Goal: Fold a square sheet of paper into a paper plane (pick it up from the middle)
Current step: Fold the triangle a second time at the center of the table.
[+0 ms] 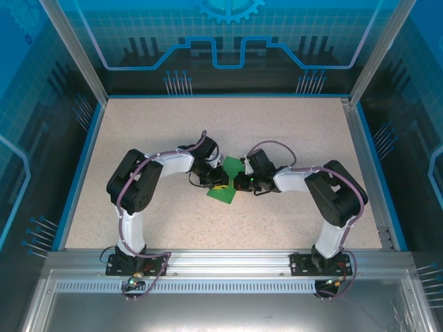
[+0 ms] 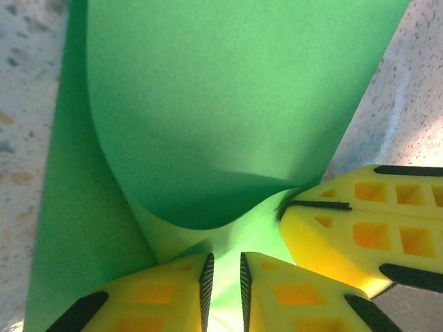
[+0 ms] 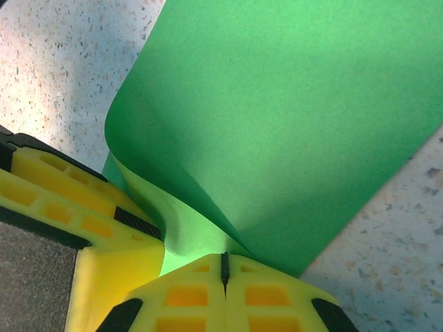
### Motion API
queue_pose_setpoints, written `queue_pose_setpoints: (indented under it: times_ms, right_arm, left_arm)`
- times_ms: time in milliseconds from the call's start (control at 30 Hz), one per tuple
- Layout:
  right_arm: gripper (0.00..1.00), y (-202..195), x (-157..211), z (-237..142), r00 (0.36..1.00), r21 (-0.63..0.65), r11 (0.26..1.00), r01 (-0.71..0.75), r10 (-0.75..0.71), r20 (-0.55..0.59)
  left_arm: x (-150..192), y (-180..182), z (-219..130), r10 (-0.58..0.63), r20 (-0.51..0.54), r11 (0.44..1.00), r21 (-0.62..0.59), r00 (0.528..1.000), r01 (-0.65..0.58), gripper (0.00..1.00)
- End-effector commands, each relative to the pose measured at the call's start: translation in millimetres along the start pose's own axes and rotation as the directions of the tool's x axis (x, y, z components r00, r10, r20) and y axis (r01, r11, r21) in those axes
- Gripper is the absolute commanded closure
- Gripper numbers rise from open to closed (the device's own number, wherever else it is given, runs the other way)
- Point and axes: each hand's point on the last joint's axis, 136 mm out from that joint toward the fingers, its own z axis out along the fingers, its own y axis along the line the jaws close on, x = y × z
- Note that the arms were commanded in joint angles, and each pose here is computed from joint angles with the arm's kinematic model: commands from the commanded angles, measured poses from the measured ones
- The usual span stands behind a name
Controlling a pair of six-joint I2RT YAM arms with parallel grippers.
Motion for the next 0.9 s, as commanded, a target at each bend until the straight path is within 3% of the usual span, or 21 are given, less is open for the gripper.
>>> queue_pose_setpoints:
  times_ms: [0, 867]
  right_arm:
    - [1.0, -31, 20, 7, 0.998, 0.116, 0.993, -0.004, 0.012, -0.069]
    - [1.0, -50, 37, 5, 0.994, 0.176, 0.984, 0.022, -0.003, -0.108]
  left_arm:
    - [-12, 1, -3, 0.014, 0.044, 0.999, -0.038, 0.999, -0.012, 0.78]
    - [-54, 15, -5, -0.045, 0.116, 0.998, -0.038, 0.992, 0.05, 0.78]
